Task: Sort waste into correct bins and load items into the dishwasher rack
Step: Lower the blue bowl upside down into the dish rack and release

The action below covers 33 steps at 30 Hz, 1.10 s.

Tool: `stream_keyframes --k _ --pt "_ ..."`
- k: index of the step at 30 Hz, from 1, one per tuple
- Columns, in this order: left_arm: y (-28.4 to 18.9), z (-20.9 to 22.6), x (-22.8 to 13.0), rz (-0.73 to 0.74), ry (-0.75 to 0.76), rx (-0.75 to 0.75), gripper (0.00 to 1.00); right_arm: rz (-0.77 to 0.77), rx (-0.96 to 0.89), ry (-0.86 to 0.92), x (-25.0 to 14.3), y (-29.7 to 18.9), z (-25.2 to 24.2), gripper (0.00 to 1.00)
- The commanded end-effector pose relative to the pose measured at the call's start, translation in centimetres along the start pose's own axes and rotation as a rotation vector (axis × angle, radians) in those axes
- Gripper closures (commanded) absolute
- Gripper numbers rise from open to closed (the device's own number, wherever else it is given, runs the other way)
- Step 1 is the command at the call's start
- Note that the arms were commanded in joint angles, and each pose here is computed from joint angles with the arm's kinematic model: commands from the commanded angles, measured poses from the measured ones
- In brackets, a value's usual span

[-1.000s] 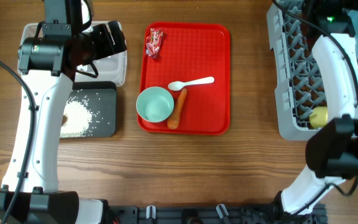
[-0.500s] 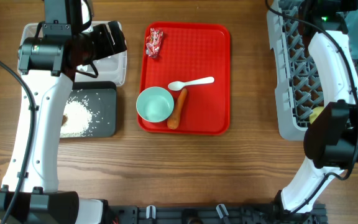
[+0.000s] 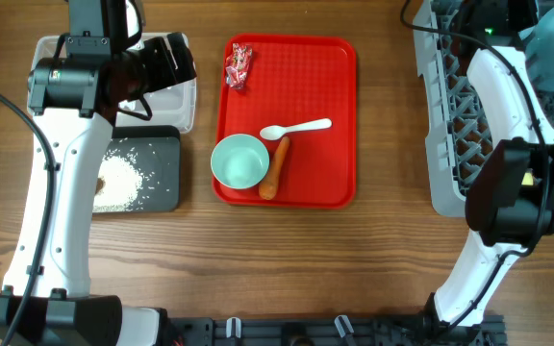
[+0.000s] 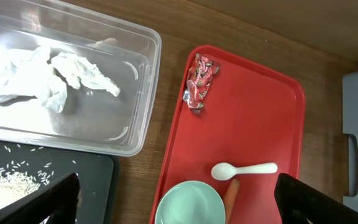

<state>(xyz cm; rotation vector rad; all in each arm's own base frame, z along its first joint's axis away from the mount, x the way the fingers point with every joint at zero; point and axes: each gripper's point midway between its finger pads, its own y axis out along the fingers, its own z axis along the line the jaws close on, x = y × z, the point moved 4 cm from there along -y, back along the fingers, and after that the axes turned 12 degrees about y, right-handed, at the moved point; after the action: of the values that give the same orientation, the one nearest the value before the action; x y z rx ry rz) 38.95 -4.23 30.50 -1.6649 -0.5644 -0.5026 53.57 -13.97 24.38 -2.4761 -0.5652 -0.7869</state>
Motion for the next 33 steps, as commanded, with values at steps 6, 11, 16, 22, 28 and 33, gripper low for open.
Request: stream_keyframes --k 6,11,16,22,28,33 --pt "0.4 0.3 -0.1 0.007 -0.012 0.013 0.00 0.036 -0.005 -0.048 -1.3 1.1 2.1 0.96" --pt "0.4 0.3 -0.1 0.007 -0.012 0.013 0.00 0.024 0.003 -0.051 -1.4 1.9 3.2 0.96" --pt "0.4 0.3 -0.1 0.007 -0.012 0.013 0.00 0.001 -0.010 -0.068 -1.2 2.5 3.8 0.96" --pt "0.4 0.3 -0.1 0.007 -0.012 0.013 0.00 -0.041 -0.033 -0.039 -0.4 2.9 3.9 0.96" --pt "0.4 0.3 -0.1 0.007 -0.013 0.013 0.00 -0.078 -0.031 -0.027 0.6 2.1 4.3 0.96" --pt "0.4 0.3 -0.1 0.007 -0.012 0.013 0.00 -0.071 -0.028 -0.039 0.3 2.3 4.6 0.96"
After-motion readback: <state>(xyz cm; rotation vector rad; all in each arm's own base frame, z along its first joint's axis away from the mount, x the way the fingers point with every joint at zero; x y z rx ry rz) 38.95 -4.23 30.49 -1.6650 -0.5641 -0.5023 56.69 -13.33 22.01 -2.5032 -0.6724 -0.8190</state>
